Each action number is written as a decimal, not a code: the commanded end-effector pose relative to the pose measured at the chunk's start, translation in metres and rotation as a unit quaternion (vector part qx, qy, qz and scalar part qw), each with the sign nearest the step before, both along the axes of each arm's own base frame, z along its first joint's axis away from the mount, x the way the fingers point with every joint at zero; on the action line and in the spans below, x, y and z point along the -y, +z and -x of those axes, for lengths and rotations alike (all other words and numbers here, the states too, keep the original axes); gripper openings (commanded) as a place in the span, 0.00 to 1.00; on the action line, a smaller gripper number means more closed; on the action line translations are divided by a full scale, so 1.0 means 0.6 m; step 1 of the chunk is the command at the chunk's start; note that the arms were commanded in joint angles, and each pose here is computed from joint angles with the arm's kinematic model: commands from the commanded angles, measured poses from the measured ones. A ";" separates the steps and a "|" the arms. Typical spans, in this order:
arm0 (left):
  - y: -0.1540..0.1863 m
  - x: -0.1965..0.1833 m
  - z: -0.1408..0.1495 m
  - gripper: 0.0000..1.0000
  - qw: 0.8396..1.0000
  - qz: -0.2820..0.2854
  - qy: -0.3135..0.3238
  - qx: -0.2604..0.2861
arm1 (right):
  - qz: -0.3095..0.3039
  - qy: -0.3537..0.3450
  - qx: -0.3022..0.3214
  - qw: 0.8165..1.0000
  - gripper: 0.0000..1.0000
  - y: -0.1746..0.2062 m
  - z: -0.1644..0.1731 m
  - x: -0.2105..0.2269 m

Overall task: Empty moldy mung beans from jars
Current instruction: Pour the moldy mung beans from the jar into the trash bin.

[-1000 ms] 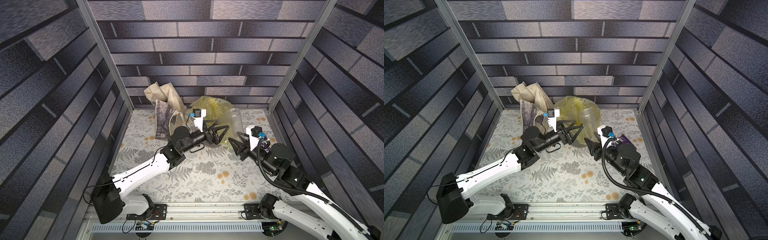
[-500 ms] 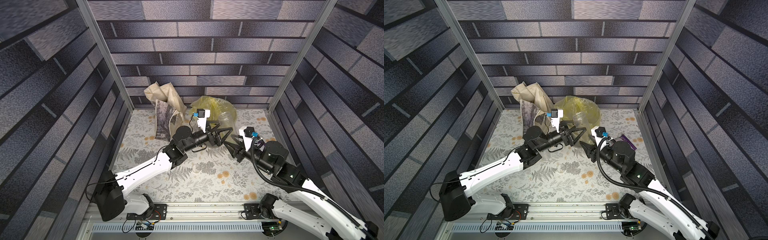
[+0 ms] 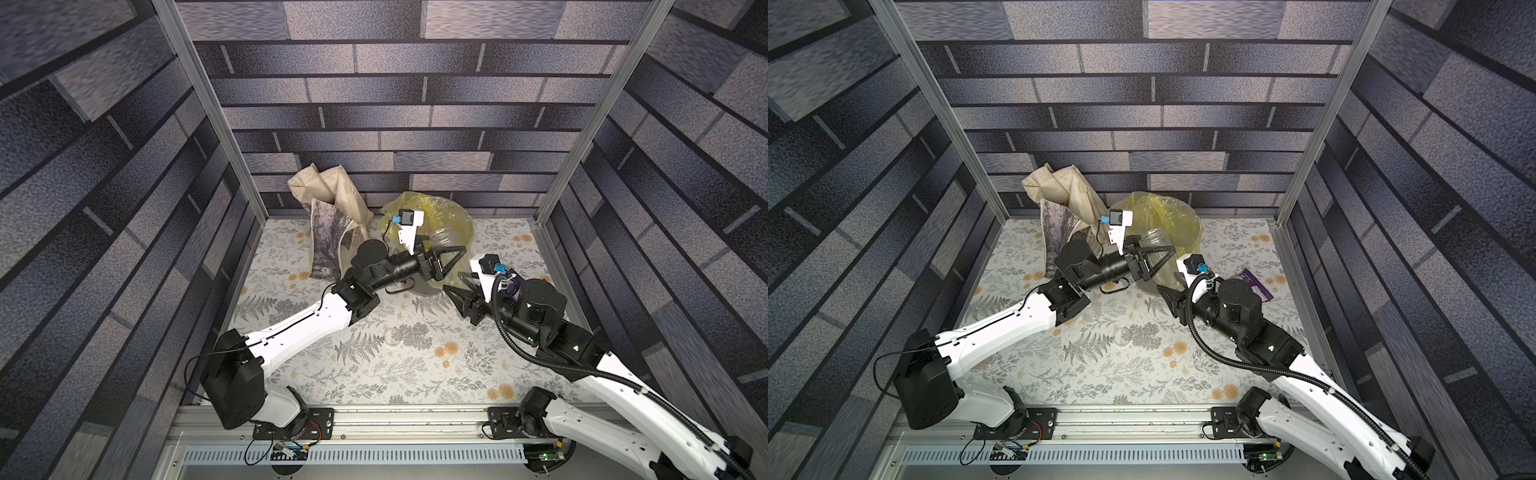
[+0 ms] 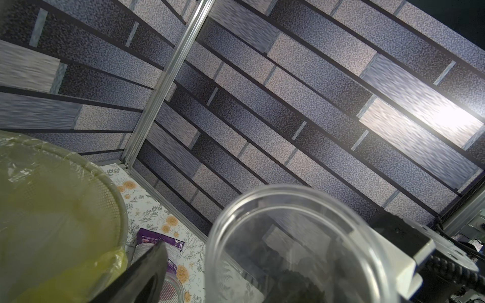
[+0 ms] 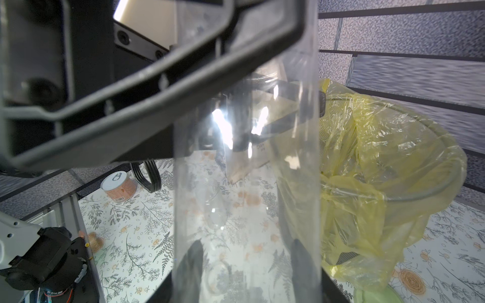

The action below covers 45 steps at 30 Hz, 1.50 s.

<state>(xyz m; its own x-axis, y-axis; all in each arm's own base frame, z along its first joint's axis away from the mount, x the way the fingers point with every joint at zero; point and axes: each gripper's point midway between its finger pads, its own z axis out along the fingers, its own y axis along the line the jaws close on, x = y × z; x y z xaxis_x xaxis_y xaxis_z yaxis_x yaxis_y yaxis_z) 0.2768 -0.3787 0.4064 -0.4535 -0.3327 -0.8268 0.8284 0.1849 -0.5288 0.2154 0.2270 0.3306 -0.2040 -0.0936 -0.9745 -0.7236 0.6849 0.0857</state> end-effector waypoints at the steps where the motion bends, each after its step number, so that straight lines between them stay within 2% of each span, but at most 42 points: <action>1: 0.005 0.000 -0.014 0.81 1.000 -0.002 0.003 -0.008 | -0.018 0.013 0.034 0.999 0.32 0.046 0.004 -0.006; 2: 0.004 0.000 -0.015 0.74 1.000 -0.004 0.003 -0.009 | -0.019 0.013 0.034 0.999 0.32 0.049 0.003 -0.007; 5: -0.002 0.006 -0.017 0.65 1.000 -0.017 -0.003 -0.017 | -0.024 0.002 0.038 0.999 0.33 0.054 0.001 0.000; 11: -0.008 -0.003 -0.034 0.54 0.999 -0.011 0.001 -0.043 | -0.026 -0.014 0.042 0.999 0.34 0.054 -0.003 0.009; 15: -0.005 -0.010 -0.043 0.49 0.999 -0.012 0.005 -0.051 | -0.030 -0.014 0.047 0.998 0.35 0.058 -0.003 0.010; 25: 0.001 -0.026 -0.055 0.47 0.997 -0.001 0.018 -0.074 | -0.037 -0.013 0.057 0.998 0.37 0.066 -0.006 0.006; 27: 0.003 -0.030 -0.061 0.45 0.996 0.002 0.021 -0.081 | -0.041 -0.014 0.061 0.997 0.42 0.067 -0.006 0.007; 30: 0.019 -0.041 -0.070 0.43 0.996 0.016 0.027 -0.089 | -0.049 -0.024 0.067 0.996 0.56 0.070 -0.009 0.011; 38: 0.090 -0.062 -0.062 0.41 0.997 0.038 0.027 -0.063 | -0.063 -0.029 0.095 0.993 0.80 0.080 0.000 0.024; 45: 0.129 -0.100 -0.074 0.42 0.994 0.074 0.045 -0.063 | -0.100 -0.040 0.141 0.984 0.86 0.108 0.010 0.043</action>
